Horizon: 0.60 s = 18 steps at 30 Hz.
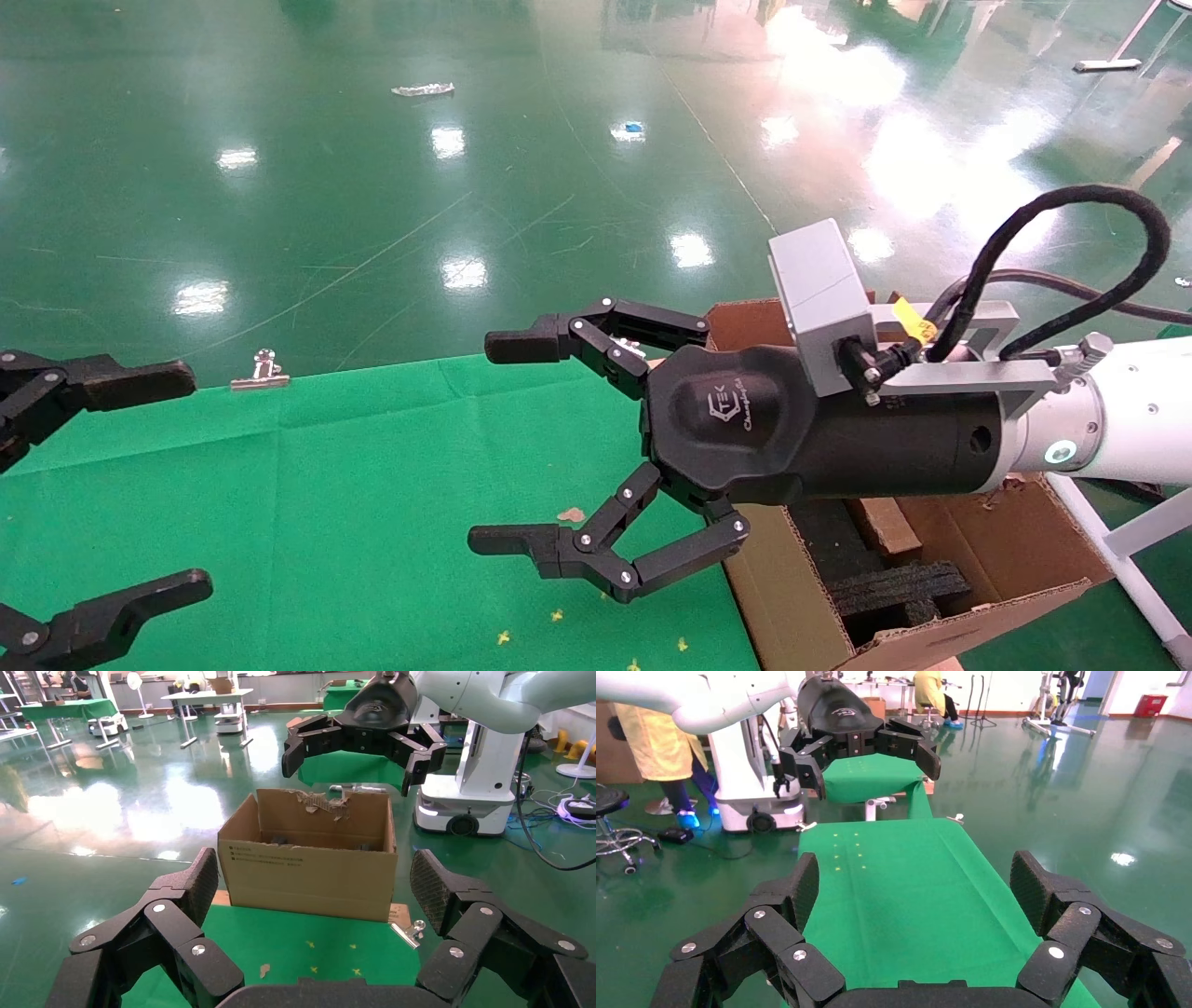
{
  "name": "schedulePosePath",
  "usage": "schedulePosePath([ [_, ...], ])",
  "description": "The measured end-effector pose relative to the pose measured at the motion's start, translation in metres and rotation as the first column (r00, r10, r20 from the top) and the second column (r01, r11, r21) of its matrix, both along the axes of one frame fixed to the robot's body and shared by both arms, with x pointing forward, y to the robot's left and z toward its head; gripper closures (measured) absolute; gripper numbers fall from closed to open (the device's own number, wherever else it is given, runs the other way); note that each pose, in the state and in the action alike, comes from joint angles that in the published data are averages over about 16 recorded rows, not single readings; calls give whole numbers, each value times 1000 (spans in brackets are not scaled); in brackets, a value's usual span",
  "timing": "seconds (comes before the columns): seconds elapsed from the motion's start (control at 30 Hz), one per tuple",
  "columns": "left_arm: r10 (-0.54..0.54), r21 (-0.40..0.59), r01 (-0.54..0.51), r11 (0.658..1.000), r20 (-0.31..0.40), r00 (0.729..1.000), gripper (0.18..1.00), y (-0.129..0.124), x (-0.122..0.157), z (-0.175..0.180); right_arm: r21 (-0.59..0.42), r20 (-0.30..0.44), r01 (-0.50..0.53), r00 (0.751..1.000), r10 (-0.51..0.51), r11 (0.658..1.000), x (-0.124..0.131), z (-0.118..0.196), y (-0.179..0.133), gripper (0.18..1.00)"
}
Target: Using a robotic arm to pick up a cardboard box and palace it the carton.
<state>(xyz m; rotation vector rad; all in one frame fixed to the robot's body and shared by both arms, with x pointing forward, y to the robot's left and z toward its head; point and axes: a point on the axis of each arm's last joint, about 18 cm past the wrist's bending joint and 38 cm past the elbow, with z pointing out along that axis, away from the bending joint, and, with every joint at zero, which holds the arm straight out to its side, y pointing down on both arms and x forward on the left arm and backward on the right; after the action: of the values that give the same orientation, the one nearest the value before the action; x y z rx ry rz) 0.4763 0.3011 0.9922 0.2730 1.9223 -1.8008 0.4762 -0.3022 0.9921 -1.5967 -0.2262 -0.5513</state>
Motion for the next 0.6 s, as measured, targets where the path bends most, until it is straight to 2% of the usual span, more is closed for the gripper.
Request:
schedulePosePath([
  [0.6,0,0,0,1000,0,1000,184,0,0,0,0,0,0,1000,0,1000,0,0,0,178],
])
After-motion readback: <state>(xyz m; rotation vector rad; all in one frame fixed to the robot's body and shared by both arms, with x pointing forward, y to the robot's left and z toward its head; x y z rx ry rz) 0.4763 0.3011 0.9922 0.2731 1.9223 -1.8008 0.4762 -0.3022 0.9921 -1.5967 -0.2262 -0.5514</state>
